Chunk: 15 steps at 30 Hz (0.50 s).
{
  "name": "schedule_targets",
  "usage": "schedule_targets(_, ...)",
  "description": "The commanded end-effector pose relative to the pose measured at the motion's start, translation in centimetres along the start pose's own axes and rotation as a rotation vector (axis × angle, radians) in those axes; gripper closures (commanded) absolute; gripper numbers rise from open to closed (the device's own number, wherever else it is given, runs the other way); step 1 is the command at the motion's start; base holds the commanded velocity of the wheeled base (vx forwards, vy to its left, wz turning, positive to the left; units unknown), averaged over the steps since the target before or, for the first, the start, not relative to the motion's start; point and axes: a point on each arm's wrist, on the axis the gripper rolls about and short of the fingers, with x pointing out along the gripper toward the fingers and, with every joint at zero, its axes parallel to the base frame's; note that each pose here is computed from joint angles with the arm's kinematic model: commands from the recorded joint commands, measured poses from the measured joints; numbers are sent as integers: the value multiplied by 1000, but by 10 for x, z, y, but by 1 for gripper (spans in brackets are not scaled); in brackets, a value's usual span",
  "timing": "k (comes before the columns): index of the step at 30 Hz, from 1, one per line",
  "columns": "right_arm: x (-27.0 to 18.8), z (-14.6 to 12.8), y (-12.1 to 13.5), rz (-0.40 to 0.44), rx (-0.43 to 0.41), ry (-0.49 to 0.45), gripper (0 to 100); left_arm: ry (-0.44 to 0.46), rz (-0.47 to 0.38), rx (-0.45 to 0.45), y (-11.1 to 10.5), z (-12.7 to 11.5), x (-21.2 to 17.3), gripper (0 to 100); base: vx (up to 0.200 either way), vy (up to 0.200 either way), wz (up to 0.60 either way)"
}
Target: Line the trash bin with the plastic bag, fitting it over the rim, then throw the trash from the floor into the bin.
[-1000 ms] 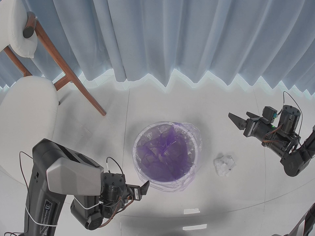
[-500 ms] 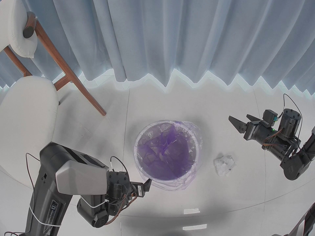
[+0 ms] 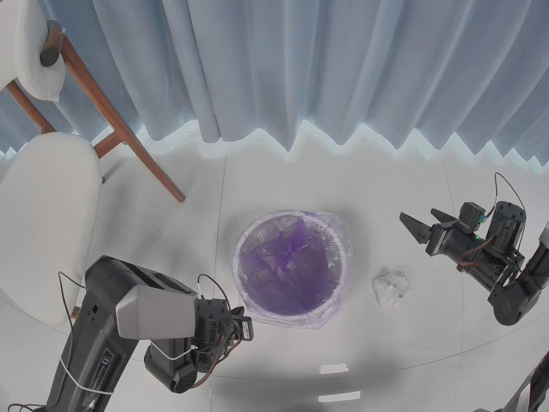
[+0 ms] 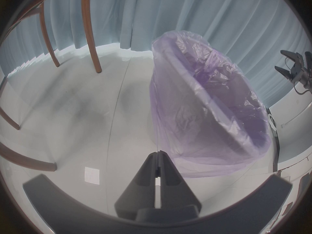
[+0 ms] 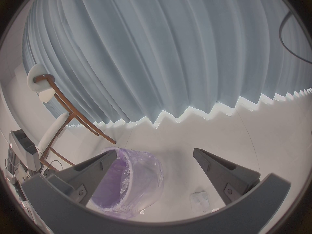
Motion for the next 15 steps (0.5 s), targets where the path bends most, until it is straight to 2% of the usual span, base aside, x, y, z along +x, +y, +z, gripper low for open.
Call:
schedule_targets(1, -2, -5, 0, -3, 2, 13, 0, 10, 15, 14, 5, -2, 7, 100, 0, 0, 0)
schedule_targets(4, -4, -6, 0, -4, 2, 18, 0, 55, 33, 45, 6, -4, 9, 100, 0, 0, 0)
schedule_targets(5, -5, -7, 0, -4, 5, 21, 0, 102, 53, 65, 7, -1, 11, 100, 0, 0, 0)
schedule_targets(6, -5, -7, 0, -4, 5, 22, 0, 108, 55, 67, 7, 0, 11, 100, 0, 0, 0)
schedule_targets(7, -6, -9, 0, -6, 7, 33, 0, 155, 71, 77, 6, 4, 13, 100, 0, 0, 0)
schedule_targets(8, -7, -9, 0, -6, 7, 33, 0, 158, 72, 78, 6, 5, 13, 100, 0, 0, 0)
schedule_targets(10, -8, -11, 0, -8, 8, 40, 0, 222, 92, 98, 4, 9, 19, 100, 0, 0, 0)
schedule_targets(15, -11, -13, 0, -7, 8, 37, 0, 209, 83, 123, -3, 17, 31, 100, 0, 0, 0)
